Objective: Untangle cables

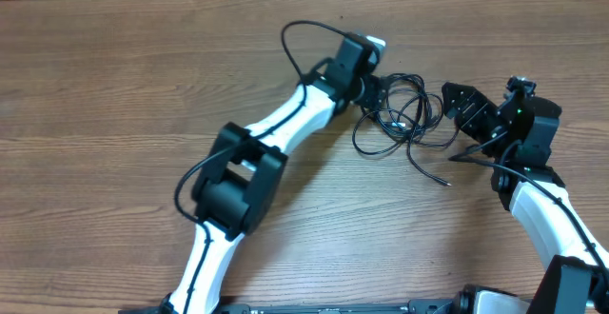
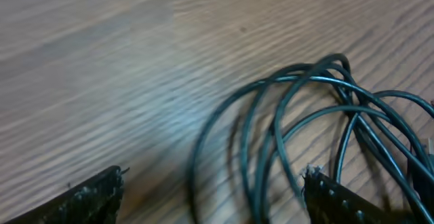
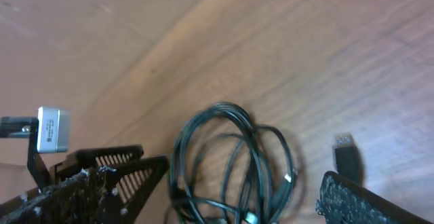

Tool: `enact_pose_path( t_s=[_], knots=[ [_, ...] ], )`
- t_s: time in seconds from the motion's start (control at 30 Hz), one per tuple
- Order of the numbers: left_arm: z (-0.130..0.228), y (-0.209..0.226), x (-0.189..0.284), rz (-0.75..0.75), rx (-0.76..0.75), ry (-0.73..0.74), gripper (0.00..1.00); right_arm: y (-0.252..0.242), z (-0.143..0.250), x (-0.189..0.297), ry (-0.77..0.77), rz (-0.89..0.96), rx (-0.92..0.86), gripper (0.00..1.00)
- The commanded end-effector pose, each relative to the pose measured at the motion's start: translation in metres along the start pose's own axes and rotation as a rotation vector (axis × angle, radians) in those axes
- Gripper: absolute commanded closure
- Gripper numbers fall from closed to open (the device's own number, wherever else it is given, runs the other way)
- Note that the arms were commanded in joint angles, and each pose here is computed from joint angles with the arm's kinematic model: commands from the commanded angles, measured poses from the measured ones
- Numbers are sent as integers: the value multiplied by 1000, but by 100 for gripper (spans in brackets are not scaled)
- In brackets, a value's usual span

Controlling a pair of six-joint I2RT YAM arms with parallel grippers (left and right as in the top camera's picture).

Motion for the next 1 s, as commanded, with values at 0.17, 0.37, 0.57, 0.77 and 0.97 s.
enact_pose_path(
  t_s=[0.17, 0.37, 0.57, 0.77, 0.97],
  knots=[
    [20, -21, -37, -56, -73, -32, 41, -13, 7, 4, 24, 90, 1, 0],
    [38, -3, -44, -144, -119, 31, 96, -9, 12, 4, 57, 57, -4, 0],
    [-19, 7, 16, -266, -139, -77, 96, -13, 23, 5, 107, 76, -24, 0],
    [-90, -14, 157, -175, -113, -216, 96, 21, 40, 10, 248, -178, -40, 0],
    [-104, -42, 239, 22, -128, -265, 96, 74, 39, 32, 330, -583, 44, 0]
  ],
)
Point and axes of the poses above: each gripper's point midway between its finger pads, its own x axis back along the fingers, its own y axis along the line the jaws close on, z = x × y, the point moved 4 cm from there along x, back along the fingers
